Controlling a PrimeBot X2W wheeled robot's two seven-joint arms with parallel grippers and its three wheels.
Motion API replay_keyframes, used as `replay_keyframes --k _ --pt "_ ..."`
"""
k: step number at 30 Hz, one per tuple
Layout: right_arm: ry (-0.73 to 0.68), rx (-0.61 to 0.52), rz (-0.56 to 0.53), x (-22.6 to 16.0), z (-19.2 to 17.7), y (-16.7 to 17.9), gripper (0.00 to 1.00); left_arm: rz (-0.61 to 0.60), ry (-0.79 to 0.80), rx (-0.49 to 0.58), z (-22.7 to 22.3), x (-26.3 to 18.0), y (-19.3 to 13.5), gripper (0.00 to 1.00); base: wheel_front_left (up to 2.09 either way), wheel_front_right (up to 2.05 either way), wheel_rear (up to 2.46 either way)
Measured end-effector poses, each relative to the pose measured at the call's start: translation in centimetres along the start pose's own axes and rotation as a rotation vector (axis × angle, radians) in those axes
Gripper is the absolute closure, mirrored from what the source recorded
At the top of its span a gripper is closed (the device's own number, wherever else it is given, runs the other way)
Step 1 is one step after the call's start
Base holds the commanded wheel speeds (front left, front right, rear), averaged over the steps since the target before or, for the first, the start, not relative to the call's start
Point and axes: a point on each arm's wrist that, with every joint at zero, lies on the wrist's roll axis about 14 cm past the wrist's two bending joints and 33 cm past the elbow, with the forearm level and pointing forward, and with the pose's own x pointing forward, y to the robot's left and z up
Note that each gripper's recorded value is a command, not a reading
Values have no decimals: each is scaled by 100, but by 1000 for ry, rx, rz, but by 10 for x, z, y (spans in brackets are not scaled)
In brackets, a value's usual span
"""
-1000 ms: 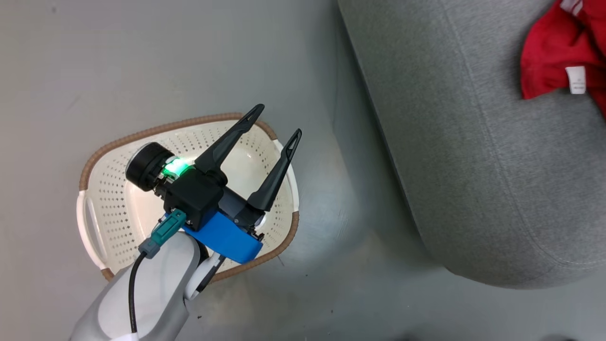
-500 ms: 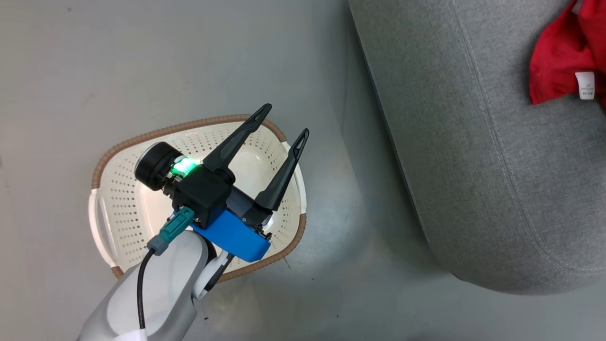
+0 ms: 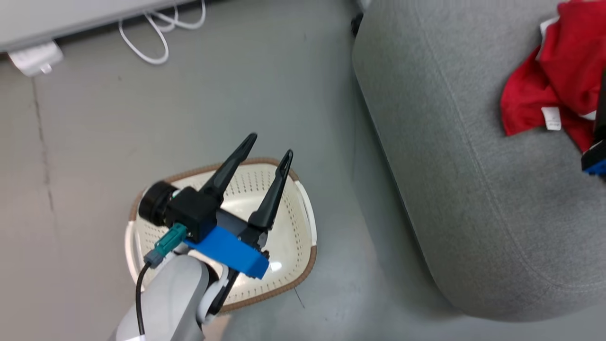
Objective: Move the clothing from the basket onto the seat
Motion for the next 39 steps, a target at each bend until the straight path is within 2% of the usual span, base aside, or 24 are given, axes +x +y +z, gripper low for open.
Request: replay_keyframes --k 12,21,30,39 --pt "-162 31 210 -79 41 65 0 210 -42 1 30 -69 5 0 0 0 0" --pt "-198 89 326 -135 52 113 0 373 -99 9 47 -127 17 0 0 0 0" --pt "-220 84 401 -171 56 140 0 521 -146 9 55 -175 37 0 0 0 0" --pt "-200 77 456 -188 47 161 0 596 -158 11 55 -199 48 0 0 0 0"
